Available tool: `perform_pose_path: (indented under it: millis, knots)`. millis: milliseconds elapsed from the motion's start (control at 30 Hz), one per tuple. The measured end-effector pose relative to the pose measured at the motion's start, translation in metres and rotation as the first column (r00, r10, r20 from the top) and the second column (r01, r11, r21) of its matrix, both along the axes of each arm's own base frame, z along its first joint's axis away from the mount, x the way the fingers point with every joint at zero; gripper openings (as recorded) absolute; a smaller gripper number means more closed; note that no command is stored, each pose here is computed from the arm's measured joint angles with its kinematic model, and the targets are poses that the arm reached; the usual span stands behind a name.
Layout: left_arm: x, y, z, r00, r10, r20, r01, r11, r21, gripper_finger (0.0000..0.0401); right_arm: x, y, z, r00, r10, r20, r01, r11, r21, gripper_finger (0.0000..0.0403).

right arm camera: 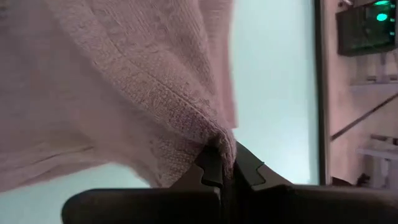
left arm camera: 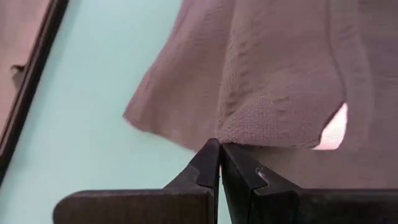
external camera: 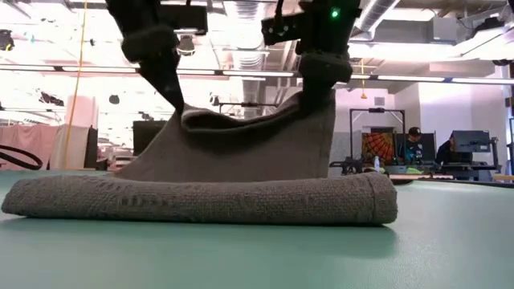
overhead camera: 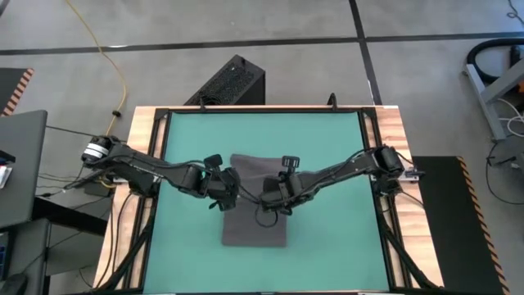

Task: Roll towel into tight, uniform cylinder
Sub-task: Roll the gray towel

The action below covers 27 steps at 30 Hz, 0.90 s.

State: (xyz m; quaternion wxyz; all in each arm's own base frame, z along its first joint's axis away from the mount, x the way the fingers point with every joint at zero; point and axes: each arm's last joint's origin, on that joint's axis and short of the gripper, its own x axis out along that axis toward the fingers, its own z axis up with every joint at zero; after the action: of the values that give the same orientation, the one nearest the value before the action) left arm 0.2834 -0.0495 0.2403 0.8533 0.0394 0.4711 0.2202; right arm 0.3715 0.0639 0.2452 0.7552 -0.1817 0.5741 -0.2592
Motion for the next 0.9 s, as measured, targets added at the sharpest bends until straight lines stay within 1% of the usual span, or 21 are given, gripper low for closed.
perform_pose_path:
  millis: [67, 133, 200, 300, 400, 467, 567, 667, 767, 900]
  knots:
    - [0.002, 0.004, -0.003, 1.0, 0.003, 0.022, -0.003, 1.0, 0.0, 0.0, 0.003, -0.008, 0.0, 1.0, -0.01, 0.002, 0.01, 1.0, 0.024, 0.0019]
    - [0.004, 0.007, -0.008, 0.999, -0.015, 0.032, 0.016, 1.0, -0.008, 0.0, 0.005, -0.014, -0.001, 1.0, -0.022, 0.015, 0.021, 0.999, 0.036, 0.0019]
    - [0.005, 0.011, -0.013, 0.999, -0.029, 0.039, 0.029, 0.999, -0.018, 0.0, 0.007, -0.017, -0.004, 1.0, -0.011, 0.015, 0.01, 0.999, 0.042, 0.0019]
    - [0.004, 0.019, -0.019, 0.999, -0.016, 0.03, 0.017, 0.999, -0.03, 0.0, 0.006, -0.021, -0.011, 1.0, -0.011, -0.003, 0.011, 0.997, 0.081, 0.0019]
    - [0.003, 0.023, -0.024, 1.0, 0.004, 0.025, -0.003, 0.998, -0.055, 0.0, 0.008, -0.026, -0.02, 1.0, -0.007, 0.005, 0.006, 0.992, 0.125, 0.0021]
    - [0.002, 0.024, -0.026, 1.0, 0.007, 0.028, -0.005, 0.998, -0.065, 0.0, 0.009, -0.028, -0.024, 1.0, -0.003, 0.015, 0.002, 0.992, 0.126, 0.0035]
    - [0.002, 0.025, -0.026, 0.999, 0.033, 0.036, -0.032, 0.999, -0.02, 0.0001, 0.01, -0.028, -0.026, 1.0, 0.015, 0.017, -0.017, 0.992, 0.123, 0.0071]
    - [0.002, 0.025, -0.026, 1.0, 0.009, 0.022, -0.01, 1.0, 0.013, 0.0011, 0.01, -0.03, -0.026, 1.0, 0.031, 0.004, -0.031, 0.993, 0.118, 0.0101]
    - [0.003, 0.026, -0.026, 1.0, -0.009, 0.016, 0.008, 1.0, 0.024, 0.0037, 0.011, -0.036, -0.026, 0.999, 0.037, -0.009, -0.036, 0.993, 0.113, 0.0125]
    - [0.004, 0.026, -0.029, 0.999, -0.031, -0.006, 0.031, 0.999, 0.03, 0.009, 0.011, -0.045, -0.026, 0.999, 0.037, -0.021, -0.034, 0.993, 0.11, 0.0157]
